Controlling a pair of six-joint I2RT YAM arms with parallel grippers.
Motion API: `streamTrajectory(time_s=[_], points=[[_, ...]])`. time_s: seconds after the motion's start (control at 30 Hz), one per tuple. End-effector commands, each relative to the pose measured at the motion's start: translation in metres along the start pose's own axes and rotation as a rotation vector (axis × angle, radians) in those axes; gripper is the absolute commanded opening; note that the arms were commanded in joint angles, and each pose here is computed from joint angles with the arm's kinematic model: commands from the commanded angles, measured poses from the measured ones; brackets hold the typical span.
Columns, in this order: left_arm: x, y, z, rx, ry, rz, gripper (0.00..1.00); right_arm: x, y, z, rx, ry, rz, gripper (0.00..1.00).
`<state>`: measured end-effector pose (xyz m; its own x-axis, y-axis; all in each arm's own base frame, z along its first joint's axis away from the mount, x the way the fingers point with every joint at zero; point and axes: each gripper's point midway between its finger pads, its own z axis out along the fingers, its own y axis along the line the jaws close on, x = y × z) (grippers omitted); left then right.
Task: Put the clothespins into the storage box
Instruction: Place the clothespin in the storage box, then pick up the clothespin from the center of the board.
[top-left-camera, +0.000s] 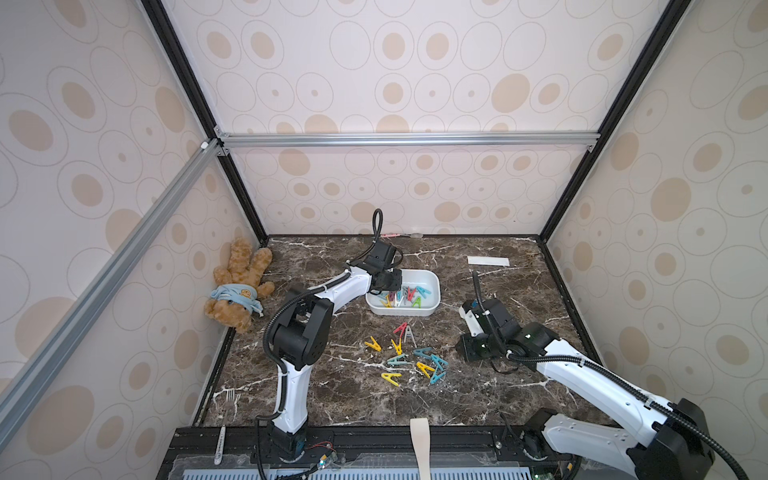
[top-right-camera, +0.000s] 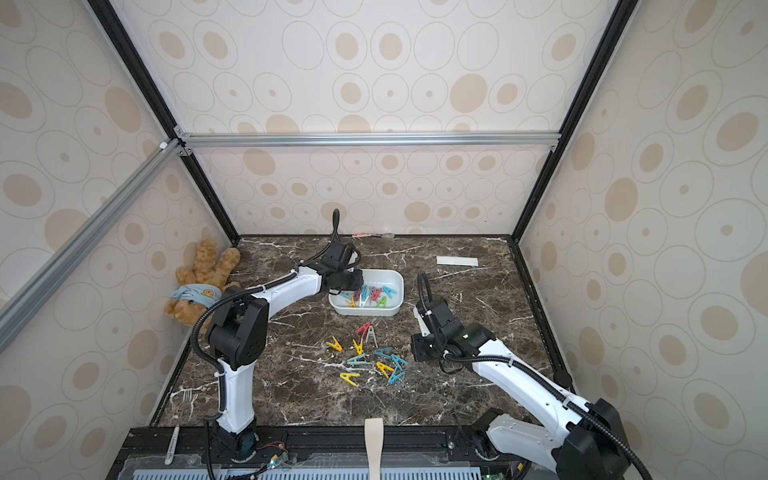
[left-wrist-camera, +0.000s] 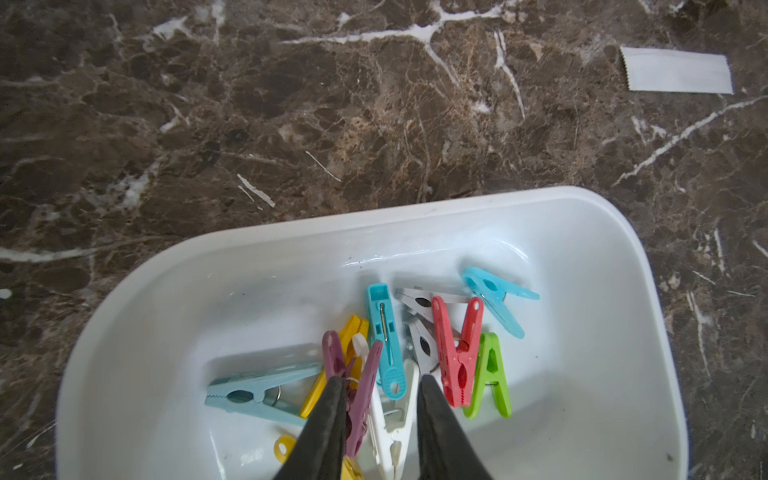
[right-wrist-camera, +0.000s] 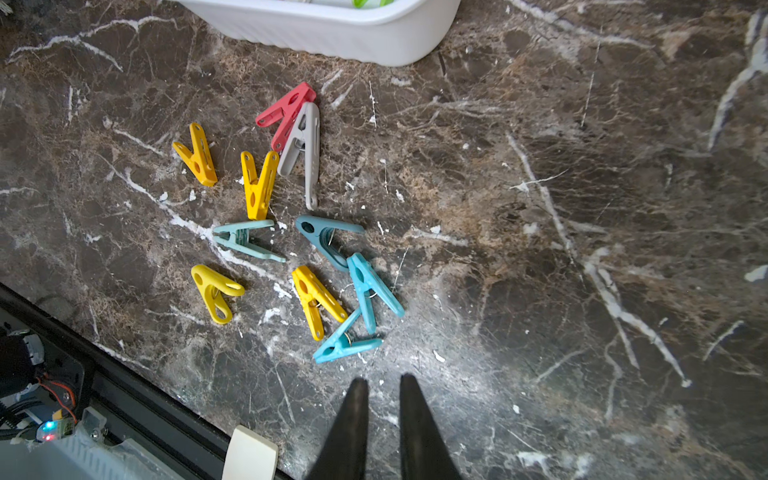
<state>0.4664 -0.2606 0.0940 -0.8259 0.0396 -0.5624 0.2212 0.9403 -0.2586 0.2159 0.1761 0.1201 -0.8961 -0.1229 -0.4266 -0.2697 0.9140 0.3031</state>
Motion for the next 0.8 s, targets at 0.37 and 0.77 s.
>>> streamTrajectory(time_s=[0.37, 0.77], points=[[0.017, -0.005, -0.083, 0.088, -0.087, -0.001, 0.39, 0.034, 0.008, 0.044, 0.056, 0.187, -0.184, 0.27], [0.063, 0.02, -0.132, 0.042, -0.117, -0.061, 0.44, 0.028, 0.002, 0.07, 0.114, 0.295, -0.344, 0.34]])
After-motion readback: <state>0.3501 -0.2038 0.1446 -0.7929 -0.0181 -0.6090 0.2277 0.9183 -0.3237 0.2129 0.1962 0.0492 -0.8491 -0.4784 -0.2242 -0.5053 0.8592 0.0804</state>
